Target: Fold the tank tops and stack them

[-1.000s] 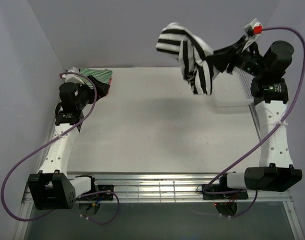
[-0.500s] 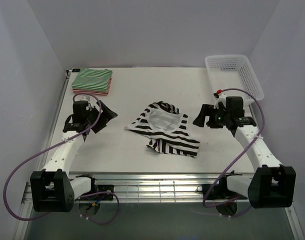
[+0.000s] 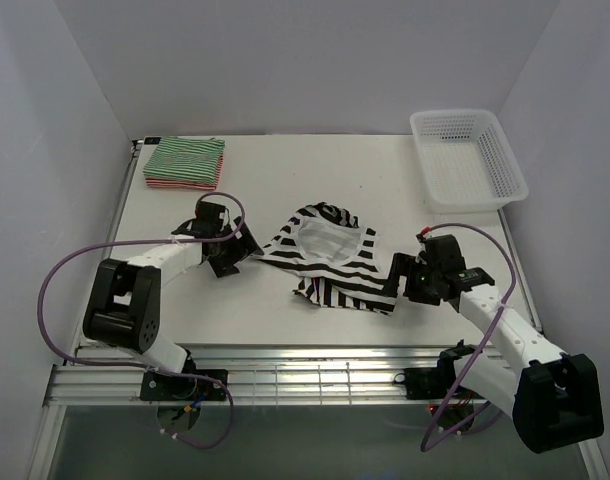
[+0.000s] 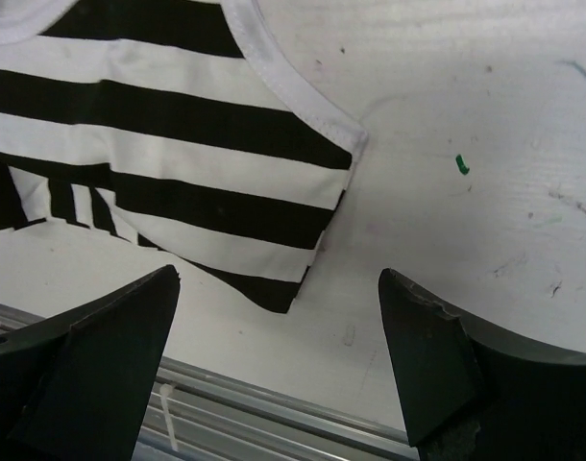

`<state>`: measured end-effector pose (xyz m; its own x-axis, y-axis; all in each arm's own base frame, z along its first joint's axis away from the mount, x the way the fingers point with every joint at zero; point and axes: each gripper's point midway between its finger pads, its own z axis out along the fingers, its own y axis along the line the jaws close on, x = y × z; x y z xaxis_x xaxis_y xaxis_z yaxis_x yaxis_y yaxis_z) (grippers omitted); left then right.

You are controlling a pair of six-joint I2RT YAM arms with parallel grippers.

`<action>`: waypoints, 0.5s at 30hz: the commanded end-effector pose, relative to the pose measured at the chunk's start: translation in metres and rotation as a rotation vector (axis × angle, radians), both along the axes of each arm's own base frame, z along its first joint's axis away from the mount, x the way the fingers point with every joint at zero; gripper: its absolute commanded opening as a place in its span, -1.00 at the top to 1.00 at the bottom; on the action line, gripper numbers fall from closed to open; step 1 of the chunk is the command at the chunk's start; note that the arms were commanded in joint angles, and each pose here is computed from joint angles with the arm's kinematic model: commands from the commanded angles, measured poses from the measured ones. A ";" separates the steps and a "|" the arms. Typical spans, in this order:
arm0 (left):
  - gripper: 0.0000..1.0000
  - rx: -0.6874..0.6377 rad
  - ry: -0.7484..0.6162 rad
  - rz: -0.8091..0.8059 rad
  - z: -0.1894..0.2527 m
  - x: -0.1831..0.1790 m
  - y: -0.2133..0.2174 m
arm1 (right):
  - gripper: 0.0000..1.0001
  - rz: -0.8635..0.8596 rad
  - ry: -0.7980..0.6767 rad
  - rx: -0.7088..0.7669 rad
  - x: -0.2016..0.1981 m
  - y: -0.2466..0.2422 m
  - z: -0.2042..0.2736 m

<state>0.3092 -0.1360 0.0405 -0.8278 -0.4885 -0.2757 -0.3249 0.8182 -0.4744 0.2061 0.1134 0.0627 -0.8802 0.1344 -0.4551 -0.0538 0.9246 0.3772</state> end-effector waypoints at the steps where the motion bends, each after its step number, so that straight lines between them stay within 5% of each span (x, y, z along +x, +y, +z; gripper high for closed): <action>1: -0.96 0.007 -0.067 0.019 0.003 0.028 -0.004 | -0.80 -0.095 0.065 -0.010 -0.009 -0.006 -0.020; 5: -0.74 0.009 -0.012 -0.019 -0.019 0.027 -0.012 | -0.85 -0.113 0.063 0.015 -0.002 0.000 -0.029; 9: 0.05 -0.025 -0.021 -0.072 -0.024 0.028 -0.027 | -0.90 -0.069 0.067 0.020 0.008 0.015 -0.037; 11: 0.88 -0.032 -0.048 -0.083 -0.017 0.031 -0.030 | -0.79 -0.067 0.060 0.000 0.015 0.018 -0.038; 14: 1.00 -0.035 -0.107 -0.086 0.003 0.037 -0.030 | 0.15 -0.062 0.044 -0.020 0.027 0.022 -0.038; 15: 1.00 -0.037 -0.134 -0.086 0.012 0.040 -0.030 | 0.70 -0.058 0.022 -0.032 0.032 0.024 -0.032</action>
<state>0.3414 -0.1632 0.0230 -0.8464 -0.4417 -0.2977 -0.2506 0.8234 -0.5092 0.2226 0.1346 0.0236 -0.9019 0.1656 -0.3990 0.0045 0.9272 0.3746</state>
